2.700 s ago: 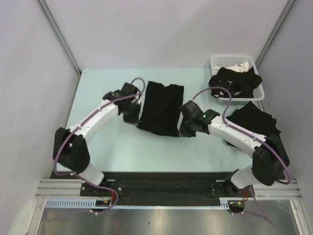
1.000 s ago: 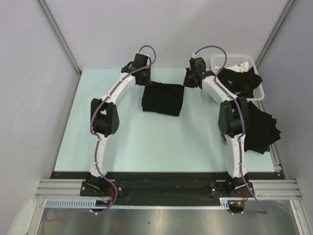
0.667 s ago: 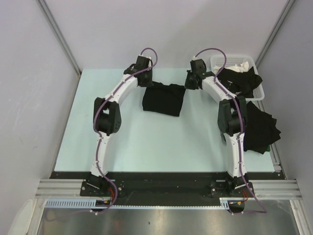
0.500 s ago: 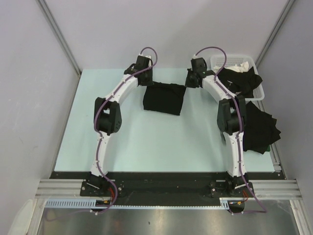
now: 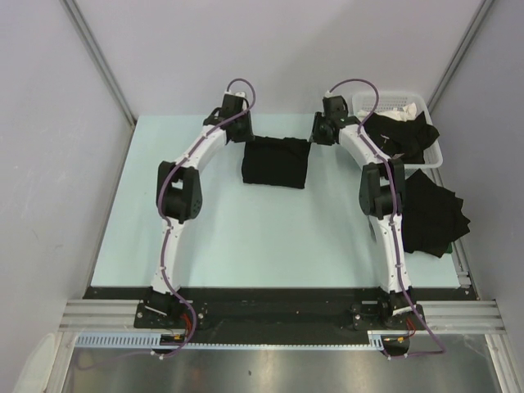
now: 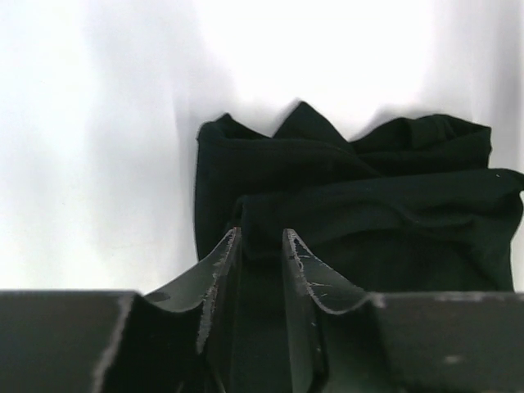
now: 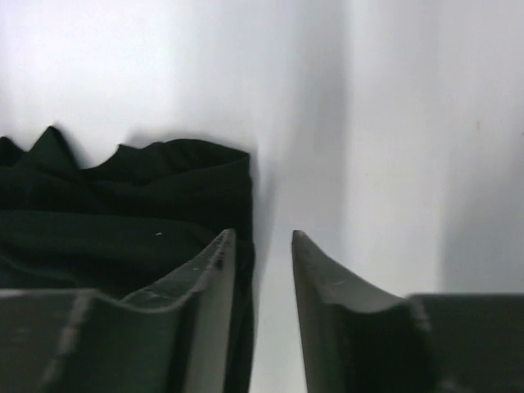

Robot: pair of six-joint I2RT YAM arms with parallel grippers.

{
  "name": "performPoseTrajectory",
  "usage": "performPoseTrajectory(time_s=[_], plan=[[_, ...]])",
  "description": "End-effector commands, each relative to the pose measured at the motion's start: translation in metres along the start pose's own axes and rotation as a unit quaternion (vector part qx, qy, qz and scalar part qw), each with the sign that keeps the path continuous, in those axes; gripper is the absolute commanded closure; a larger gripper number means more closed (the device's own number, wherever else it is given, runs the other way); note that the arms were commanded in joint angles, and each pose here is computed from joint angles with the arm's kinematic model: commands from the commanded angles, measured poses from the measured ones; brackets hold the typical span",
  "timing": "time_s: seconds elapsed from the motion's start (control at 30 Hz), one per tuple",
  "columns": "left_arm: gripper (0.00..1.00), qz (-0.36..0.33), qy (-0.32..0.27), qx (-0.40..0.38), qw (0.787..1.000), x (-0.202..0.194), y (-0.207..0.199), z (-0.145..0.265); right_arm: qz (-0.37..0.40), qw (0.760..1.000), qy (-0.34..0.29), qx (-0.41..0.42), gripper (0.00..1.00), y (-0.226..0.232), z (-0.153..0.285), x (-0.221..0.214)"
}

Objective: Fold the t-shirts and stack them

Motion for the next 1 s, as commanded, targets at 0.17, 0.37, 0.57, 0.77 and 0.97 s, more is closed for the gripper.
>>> performPoseTrajectory(time_s=[0.17, 0.37, 0.57, 0.77, 0.97], plan=[[0.62, 0.017, -0.036, -0.02, 0.999, 0.027, -0.003, 0.016, 0.005, 0.999, -0.043, 0.009, 0.55, 0.007, 0.02, 0.035], [0.62, 0.008, -0.031, -0.019, 0.999, 0.029, -0.005, 0.042, 0.004, 0.998, -0.068, 0.017, 0.54, 0.019, 0.054, 0.049], [0.64, 0.005, -0.033, -0.027, 0.999, 0.029, -0.007, 0.06, 0.011, 0.996, -0.082, 0.039, 0.55, 0.042, 0.088, 0.058], [0.71, 0.02, -0.03, -0.063, 0.997, 0.025, -0.016, 0.046, 0.016, 0.996, -0.075, 0.048, 0.55, 0.052, 0.107, 0.049], [0.78, 0.044, -0.027, -0.085, 0.995, 0.025, -0.023, 0.019, 0.027, 0.997, -0.064, 0.046, 0.55, 0.051, 0.125, 0.037]])
Point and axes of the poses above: each gripper's point midway between its finger pads, its own z axis back along the fingers, its own y axis along the line the jaws close on, x = y × z, the point moved 4 cm from there along z, back along the fingers, and after that the axes turned 3 degrees about -z, right-handed, at the moved point
